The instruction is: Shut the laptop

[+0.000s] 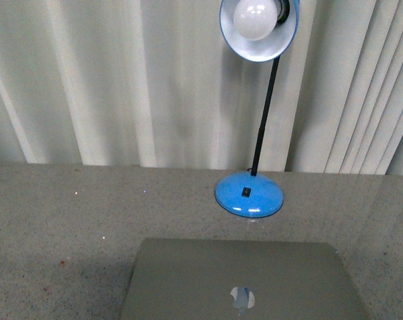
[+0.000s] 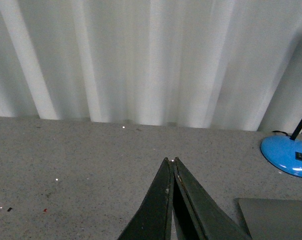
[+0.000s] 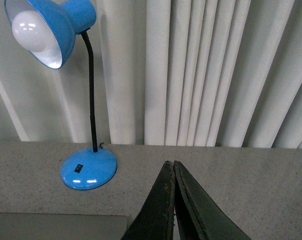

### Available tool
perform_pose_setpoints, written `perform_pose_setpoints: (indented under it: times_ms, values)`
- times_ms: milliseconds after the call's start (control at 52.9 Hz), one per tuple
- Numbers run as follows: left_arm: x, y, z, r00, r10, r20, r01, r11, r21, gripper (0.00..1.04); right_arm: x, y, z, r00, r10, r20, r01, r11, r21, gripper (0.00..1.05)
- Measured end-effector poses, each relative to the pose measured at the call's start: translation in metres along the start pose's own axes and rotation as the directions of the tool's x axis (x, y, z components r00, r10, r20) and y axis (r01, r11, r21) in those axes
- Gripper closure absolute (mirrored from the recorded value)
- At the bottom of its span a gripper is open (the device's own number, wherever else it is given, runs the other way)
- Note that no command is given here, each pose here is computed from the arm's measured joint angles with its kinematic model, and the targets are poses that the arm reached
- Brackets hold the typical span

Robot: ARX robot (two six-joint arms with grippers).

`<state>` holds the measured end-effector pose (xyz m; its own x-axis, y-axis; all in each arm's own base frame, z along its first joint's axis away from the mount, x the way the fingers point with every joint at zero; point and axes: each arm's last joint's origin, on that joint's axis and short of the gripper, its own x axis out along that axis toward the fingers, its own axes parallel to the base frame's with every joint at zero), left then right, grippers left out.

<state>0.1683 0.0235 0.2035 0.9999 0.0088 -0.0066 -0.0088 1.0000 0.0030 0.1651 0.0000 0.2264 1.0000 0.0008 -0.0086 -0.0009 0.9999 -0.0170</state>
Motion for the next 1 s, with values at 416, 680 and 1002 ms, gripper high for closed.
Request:
perform_pose_setpoints:
  times_ms: [416, 680, 1002]
  values:
    - [-0.028, -0.022, -0.021, 1.000, -0.001, 0.002, 0.001, 1.000, -0.003, 1.01, -0.027, 0.001, -0.034, 1.000, 0.000, 0.004, 0.000, 1.000, 0.004, 1.02]
    - [-0.039, -0.023, -0.028, 1.000, -0.009, 0.002, 0.009, 1.000, -0.003, 1.01, -0.037, 0.001, -0.044, 1.000, 0.000, 0.004, 0.000, 1.000, 0.004, 1.02]
    - [-0.049, -0.023, -0.027, 0.999, -0.009, 0.038, 0.009, 1.000, -0.004, 1.01, -0.047, 0.001, -0.055, 1.000, 0.000, 0.007, 0.000, 1.000, 0.004, 1.02]
